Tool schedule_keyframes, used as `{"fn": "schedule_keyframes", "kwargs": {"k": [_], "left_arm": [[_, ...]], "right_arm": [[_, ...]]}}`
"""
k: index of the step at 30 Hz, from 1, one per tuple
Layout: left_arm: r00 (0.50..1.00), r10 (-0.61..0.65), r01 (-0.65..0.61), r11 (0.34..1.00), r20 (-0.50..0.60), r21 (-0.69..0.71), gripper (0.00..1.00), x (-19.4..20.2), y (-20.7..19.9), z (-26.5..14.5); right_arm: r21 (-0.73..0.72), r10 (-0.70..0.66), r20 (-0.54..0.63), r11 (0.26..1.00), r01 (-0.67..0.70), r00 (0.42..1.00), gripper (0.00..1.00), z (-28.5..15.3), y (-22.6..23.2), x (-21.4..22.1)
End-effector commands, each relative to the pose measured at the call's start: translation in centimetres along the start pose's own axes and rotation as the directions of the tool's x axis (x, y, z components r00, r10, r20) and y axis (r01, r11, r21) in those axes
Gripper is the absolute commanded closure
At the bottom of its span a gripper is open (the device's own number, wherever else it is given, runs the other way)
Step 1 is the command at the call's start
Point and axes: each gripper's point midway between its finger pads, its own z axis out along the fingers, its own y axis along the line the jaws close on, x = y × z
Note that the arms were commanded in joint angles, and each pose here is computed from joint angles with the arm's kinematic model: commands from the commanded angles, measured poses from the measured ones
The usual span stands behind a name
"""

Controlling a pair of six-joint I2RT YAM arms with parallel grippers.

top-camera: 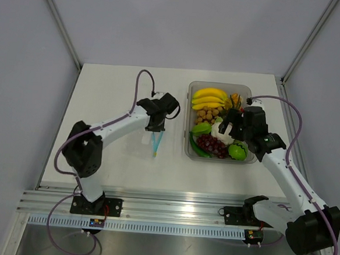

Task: Place the food in the zip-top bag and seal the zipper
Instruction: Open the zipper of the food storage bag at the center of the board.

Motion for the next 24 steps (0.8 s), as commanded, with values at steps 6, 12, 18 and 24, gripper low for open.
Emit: {"fn": "schedule_keyframes", "kwargs": {"k": [6, 12, 18, 24], "left_arm": [[0.986, -0.103, 0.048, 0.929, 0.133, 0.366, 1.00, -5.1, -2.3, -9.0], [0.986, -0.130, 0.070, 0.892, 0.104, 0.447, 1.00, -5.4, -3.8, -10.1], [0.987, -0.133, 0.071, 0.872, 0.094, 0.485, 1.00, -5.0, -4.1, -10.9], [0.985, -0.139, 0.069, 0.857, 0.101, 0.510, 1.00, -5.0, -3.8, -12.0]], "right_arm": [[-0.314, -0.005, -0.026, 0.950, -0.004, 1.000, 0.02, -3.2, 12.1, -2.3], [-0.338, -0.065, -0.097, 0.941, 0.028, 0.993, 0.02, -2.4, 18.1, -0.1], [-0.389, -0.080, -0.155, 0.921, 0.014, 0.985, 0.12, -1.2, 20.9, 1.8], [-0.406, -0.105, -0.239, 0.914, -0.001, 0.965, 0.23, 1.6, 22.3, 4.4]]}}
